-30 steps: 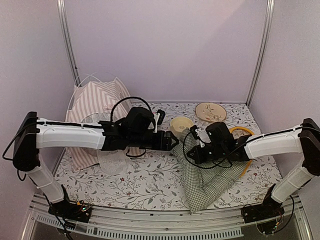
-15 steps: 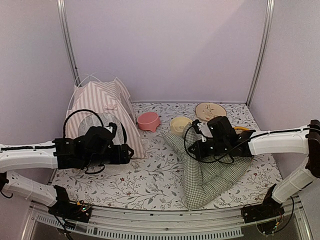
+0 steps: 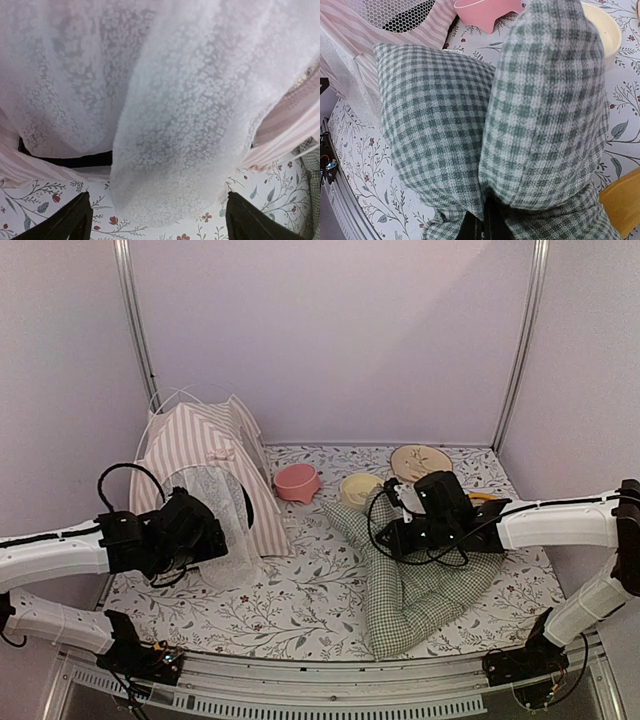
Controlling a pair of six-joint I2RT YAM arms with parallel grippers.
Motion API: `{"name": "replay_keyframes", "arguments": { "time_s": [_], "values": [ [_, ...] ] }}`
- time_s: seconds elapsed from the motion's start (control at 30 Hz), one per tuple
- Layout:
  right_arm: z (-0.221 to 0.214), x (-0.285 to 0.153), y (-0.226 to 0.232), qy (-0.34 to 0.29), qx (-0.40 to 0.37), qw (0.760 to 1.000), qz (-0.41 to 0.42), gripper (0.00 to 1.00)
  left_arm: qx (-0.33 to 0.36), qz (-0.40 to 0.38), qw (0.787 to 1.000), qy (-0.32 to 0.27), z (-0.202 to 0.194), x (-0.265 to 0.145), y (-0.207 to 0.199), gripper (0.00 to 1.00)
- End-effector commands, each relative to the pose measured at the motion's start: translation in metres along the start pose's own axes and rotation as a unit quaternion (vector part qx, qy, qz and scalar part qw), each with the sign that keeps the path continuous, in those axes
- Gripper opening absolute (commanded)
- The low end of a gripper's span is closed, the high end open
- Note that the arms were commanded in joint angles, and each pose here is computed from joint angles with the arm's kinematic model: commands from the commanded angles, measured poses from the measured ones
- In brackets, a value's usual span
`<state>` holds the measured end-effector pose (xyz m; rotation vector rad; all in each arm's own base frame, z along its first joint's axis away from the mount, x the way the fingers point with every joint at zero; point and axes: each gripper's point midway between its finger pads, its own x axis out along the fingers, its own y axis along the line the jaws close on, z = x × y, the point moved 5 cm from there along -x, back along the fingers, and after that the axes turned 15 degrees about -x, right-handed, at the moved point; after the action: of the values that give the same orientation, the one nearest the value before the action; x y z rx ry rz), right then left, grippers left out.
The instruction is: Set up the pet tent
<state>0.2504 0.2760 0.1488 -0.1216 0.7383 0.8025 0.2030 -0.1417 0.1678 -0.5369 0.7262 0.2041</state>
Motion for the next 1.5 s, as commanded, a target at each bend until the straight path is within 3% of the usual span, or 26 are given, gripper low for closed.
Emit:
{"name": "replay_keyframes", "arguments": {
  "time_s": [0.0, 0.33, 0.53, 0.67, 0.73, 0.83, 1.2, 1.47],
  "values": [
    [0.026, -0.011, 0.008, -0.042, -0.013, 0.999, 0.016, 0.0, 0.005, 0.032, 0.999, -0.039, 0.02, 0.015, 0.014, 0.94],
    [0.03, -0.02, 0.01, -0.056, -0.015, 0.998, 0.02, 0.0, 0.012, -0.003, 0.999, -0.051, 0.041, 0.06, 0.014, 0.96],
    [0.03, -0.023, 0.01, -0.061, -0.015, 0.998, 0.021, 0.0, 0.007, 0.02, 0.998, -0.065, 0.047, 0.082, 0.019, 0.83],
    [0.03, -0.027, 0.009, -0.065, -0.015, 0.998, 0.017, 0.0, 0.017, 0.032, 0.996, -0.076, 0.053, 0.096, 0.018, 0.54],
    [0.03, -0.029, 0.009, -0.067, -0.017, 0.997, 0.016, 0.0, 0.029, 0.034, 0.996, -0.078, 0.057, 0.101, 0.014, 0.28],
    [0.031, -0.032, 0.008, -0.07, -0.017, 0.997, 0.012, 0.0, 0.056, 0.015, 0.995, -0.078, 0.061, 0.104, -0.001, 0.0],
    [0.033, -0.039, 0.007, -0.079, -0.02, 0.997, 0.005, 0.0, 0.119, -0.127, 0.984, -0.029, 0.025, 0.046, -0.114, 0.0],
    [0.036, -0.041, 0.005, -0.083, -0.021, 0.996, 0.006, 0.0, 0.15, -0.236, 0.96, 0.002, 0.016, -0.019, -0.201, 0.0]
  ]
}}
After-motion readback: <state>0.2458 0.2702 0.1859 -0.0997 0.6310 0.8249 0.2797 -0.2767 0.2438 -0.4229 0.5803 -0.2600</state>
